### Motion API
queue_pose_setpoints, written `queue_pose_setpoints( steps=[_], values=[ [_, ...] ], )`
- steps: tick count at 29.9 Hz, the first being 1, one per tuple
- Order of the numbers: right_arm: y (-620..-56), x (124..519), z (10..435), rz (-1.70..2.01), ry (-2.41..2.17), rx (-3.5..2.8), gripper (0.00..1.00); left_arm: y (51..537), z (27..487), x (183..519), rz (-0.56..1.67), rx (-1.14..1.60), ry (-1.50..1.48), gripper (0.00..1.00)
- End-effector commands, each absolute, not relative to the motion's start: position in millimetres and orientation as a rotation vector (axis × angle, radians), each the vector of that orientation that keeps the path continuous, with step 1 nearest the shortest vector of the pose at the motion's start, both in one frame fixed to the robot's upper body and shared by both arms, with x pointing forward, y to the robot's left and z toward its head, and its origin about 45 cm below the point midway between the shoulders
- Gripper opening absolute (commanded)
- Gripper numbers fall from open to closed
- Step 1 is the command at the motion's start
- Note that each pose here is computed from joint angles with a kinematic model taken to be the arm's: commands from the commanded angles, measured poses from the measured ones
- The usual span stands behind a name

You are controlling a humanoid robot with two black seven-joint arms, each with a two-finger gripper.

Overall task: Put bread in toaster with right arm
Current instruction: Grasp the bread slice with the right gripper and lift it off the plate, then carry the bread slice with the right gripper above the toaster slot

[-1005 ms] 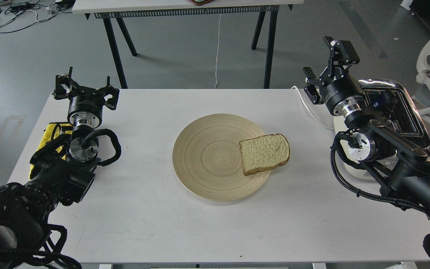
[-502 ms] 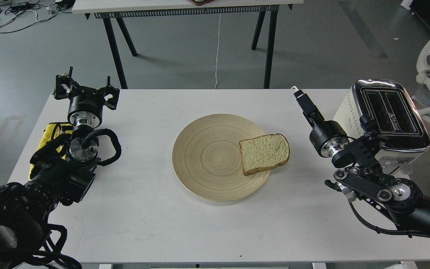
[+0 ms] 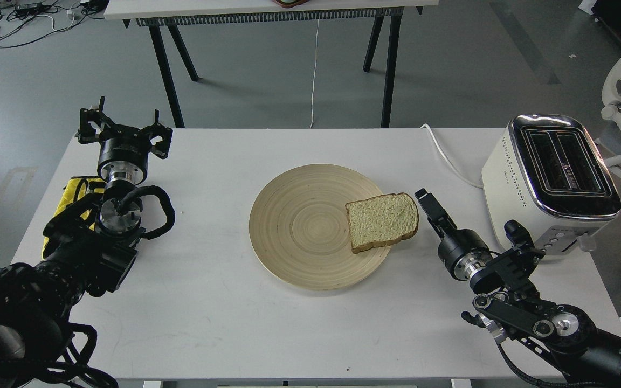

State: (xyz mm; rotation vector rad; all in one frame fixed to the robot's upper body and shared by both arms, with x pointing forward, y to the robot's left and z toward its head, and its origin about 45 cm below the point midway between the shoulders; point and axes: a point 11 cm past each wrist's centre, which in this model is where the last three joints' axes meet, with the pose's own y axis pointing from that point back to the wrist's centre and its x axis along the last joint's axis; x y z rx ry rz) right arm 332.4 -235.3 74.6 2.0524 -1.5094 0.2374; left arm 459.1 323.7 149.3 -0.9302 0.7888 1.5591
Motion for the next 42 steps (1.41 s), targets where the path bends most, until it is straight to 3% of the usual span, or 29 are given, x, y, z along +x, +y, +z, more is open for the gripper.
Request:
queue_pose_setpoints(
  steps=[1,8,22,29,36,42],
  values=[
    [-223,328,71,0.226,-1.488,2.076,0.87,324,149,459,1.559,-0.930,0.788,1.00],
    [-216,321,64,0.225,-1.442,2.088,0.68,323,150,459,1.558,-0.931,0.789,1.00],
    [-222,330,68,0.231,-1.469,2.066,0.01,324,149,459,1.560,-0.929,0.789,1.00],
    [-223,352,97,0.248,-1.573,2.094,0.00,324,149,459,1.560,-0.929,0.789,1.00],
    [-226,400,191,0.322,-1.850,2.195,0.00,324,149,459,1.559,-0.930,0.788,1.00],
    [-293,432,286,0.605,-1.965,2.083,0.00,323,150,459,1.558,-0.931,0.789,1.00]
  ],
)
